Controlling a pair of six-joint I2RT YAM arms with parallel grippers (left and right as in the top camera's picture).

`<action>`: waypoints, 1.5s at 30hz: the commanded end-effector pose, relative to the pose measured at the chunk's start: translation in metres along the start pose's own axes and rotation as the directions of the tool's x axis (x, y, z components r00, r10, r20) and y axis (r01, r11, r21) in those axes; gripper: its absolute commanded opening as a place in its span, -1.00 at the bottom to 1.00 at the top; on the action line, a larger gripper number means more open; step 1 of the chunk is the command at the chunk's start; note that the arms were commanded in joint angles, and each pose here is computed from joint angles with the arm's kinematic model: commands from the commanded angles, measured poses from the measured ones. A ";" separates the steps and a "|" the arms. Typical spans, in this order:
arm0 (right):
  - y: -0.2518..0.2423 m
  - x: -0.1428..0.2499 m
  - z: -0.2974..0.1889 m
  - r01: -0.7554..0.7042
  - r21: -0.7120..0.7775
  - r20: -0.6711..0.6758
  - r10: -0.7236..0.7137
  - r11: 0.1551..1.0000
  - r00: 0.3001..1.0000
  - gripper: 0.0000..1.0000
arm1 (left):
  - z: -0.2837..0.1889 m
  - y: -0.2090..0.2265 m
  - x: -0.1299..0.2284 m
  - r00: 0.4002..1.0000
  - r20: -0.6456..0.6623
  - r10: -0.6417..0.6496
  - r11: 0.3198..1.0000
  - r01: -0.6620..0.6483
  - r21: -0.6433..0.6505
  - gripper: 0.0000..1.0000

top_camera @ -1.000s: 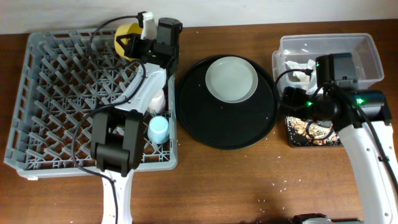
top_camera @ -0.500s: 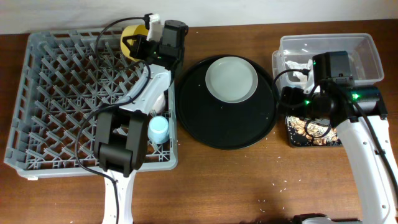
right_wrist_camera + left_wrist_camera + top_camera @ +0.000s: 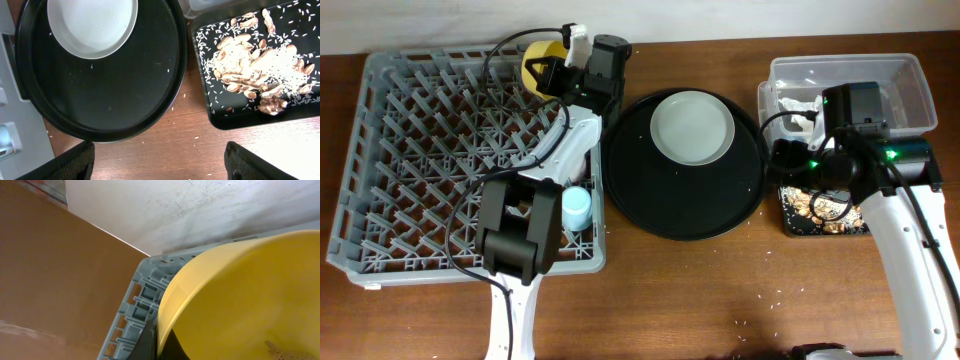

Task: Sort waste into correct bins and load items into the dishwasher rack
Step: 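Carry the yellow bowl to the rack's back edge and stand it upright, then reach left gripper to the white plate and grip its rim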

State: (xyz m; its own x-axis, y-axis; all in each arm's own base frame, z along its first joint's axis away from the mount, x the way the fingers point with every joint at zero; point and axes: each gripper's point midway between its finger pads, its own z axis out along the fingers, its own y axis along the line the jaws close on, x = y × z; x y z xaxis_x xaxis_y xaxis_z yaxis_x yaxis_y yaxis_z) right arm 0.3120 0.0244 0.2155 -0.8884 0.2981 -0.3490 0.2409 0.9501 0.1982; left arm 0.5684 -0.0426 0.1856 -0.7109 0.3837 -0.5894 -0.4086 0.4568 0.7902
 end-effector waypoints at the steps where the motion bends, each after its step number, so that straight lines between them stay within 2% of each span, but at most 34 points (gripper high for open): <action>1: -0.002 -0.005 -0.001 0.006 0.013 0.016 -0.006 1.000 1.000 0.68 | -0.011 -0.030 0.002 0.996 0.028 0.083 0.995 -0.085 0.049 -0.86; 4: -0.002 -0.005 -0.001 0.006 0.013 0.016 -0.006 1.000 1.000 0.67 | -0.014 -0.027 0.001 0.995 0.028 0.098 0.995 -0.098 0.027 -0.65; 7: -0.002 -0.005 -0.001 0.006 0.012 0.019 -0.006 1.000 1.000 0.68 | -0.022 -0.028 -0.002 0.995 0.036 0.097 0.995 -0.097 0.019 -0.15; 15: -0.002 -0.006 -0.001 0.006 0.011 0.020 -0.006 1.000 1.000 0.67 | -0.033 -0.027 -0.004 0.994 0.042 0.102 0.995 -0.102 0.002 0.35; 19: -0.001 -0.006 -0.001 0.006 0.009 0.023 -0.006 1.000 1.000 0.68 | -0.036 -0.024 -0.007 0.990 0.047 0.134 0.991 -0.134 0.001 0.37; 29: 0.002 -0.009 -0.001 0.008 -0.009 0.032 -0.007 1.000 0.999 0.68 | -0.081 -0.002 -0.036 0.989 0.126 0.075 0.996 -0.081 0.040 0.37; 34: 0.002 -0.009 -0.001 0.008 -0.009 0.031 -0.008 1.000 0.999 0.68 | -0.107 -0.009 -0.041 0.983 0.166 0.082 0.993 -0.094 0.067 0.37; 37: 0.002 -0.009 -0.001 0.008 -0.009 0.031 -0.008 1.000 0.999 0.67 | -0.129 -0.025 -0.044 0.977 0.205 0.058 0.987 -0.087 0.135 0.39; 39: 0.002 -0.008 -0.001 0.008 -0.008 0.029 -0.007 1.000 1.000 0.68 | -0.151 -0.051 -0.040 0.971 0.236 0.034 0.959 -0.098 0.266 0.40; 42: 0.001 -0.007 -0.001 0.007 -0.006 0.025 -0.007 1.000 1.000 0.67 | -0.179 -0.096 -0.021 0.976 0.216 0.007 0.846 -0.121 0.520 0.40; 43: 0.001 -0.007 -0.001 0.008 -0.005 0.024 -0.007 1.000 1.000 0.67 | -0.193 -0.114 -0.012 0.982 0.187 -0.002 0.758 -0.120 0.641 0.38; 44: 0.001 -0.007 -0.001 0.007 -0.005 0.023 -0.007 1.000 1.000 0.67 | -0.210 -0.133 -0.001 0.993 0.119 -0.020 0.618 -0.082 0.782 0.37; 45: 0.001 -0.007 -0.001 0.007 -0.005 0.023 -0.007 1.000 1.000 0.67 | -0.219 -0.142 0.003 0.997 0.076 -0.027 0.525 -0.051 0.850 0.38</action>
State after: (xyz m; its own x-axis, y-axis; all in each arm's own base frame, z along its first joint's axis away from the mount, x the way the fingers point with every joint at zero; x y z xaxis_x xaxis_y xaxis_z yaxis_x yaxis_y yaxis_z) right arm 0.3171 0.0241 0.2175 -0.8805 0.2974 -0.3691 0.2366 0.9505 0.2014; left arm 0.5139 -0.2293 0.1283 -0.6147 0.6303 -0.4742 0.1049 0.6612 0.7429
